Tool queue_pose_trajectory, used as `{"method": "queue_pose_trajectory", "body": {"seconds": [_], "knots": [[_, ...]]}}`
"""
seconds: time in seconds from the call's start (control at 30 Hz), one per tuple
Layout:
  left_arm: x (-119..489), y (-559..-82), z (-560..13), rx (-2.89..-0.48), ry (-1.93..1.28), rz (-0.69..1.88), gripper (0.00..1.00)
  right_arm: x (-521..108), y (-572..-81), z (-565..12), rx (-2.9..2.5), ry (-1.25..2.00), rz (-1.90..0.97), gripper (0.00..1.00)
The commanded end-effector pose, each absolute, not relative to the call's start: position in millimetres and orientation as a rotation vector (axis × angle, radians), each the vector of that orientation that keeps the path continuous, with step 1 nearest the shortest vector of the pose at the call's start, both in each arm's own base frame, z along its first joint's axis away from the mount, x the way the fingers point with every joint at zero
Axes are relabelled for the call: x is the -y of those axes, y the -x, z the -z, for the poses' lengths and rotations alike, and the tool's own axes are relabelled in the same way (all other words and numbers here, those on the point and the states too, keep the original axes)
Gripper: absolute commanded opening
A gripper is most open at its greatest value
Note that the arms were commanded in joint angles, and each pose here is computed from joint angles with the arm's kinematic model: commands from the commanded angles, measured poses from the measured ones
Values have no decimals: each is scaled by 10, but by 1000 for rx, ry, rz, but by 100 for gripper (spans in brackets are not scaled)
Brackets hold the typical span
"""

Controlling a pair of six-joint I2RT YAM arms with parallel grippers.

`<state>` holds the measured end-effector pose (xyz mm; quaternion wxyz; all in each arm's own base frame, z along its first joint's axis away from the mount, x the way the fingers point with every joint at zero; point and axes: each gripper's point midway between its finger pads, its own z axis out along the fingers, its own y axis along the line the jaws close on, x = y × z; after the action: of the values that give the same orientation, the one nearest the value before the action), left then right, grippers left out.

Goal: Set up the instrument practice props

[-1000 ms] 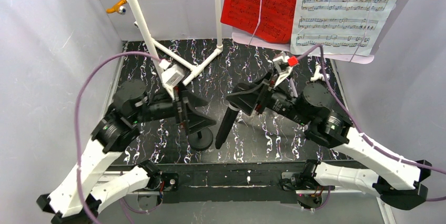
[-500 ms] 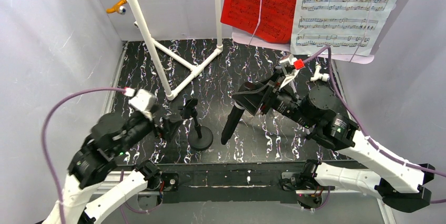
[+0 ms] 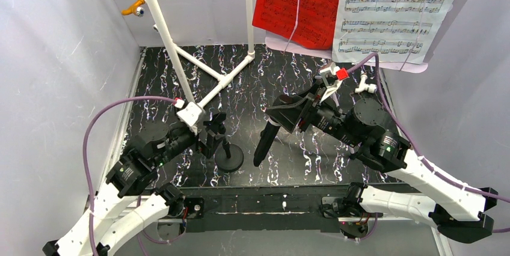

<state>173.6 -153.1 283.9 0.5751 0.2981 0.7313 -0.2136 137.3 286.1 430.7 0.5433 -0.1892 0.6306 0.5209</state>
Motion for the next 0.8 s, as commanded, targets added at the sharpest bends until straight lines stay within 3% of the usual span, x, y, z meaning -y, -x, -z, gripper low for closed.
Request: {"method": "queue_pose_trajectory", "body": {"seconds": [0.0,0.2,0.5,0.6,0.7,0.77], "knots": [[1653,-1817,-2869,-1686,-761,497,98,-2834,-1338,-4494,-1427,442,-1265,1],[1702,-1833,-2789,-1703,-778,508,95,-2814,-1330,-4486,-1426,436,-1269,1],[1623,-1820,-2679,-1729,-770,475,68,-2816,-1327,-4461,-1432,437,-1270,1],[1618,-1821,-2664,-1733,-775,470,46,-2828,-1324,-4467,-1429,441,-1274,1],[1647,-1806,-2675,-1720,-797,482,11,-2853,-1321,-4476,-1428,457,-1272,1],[1698,-1785,-2680,-1700,-821,507,0,-2882,-1309,-4535,-1419,496,-1260,1]]}}
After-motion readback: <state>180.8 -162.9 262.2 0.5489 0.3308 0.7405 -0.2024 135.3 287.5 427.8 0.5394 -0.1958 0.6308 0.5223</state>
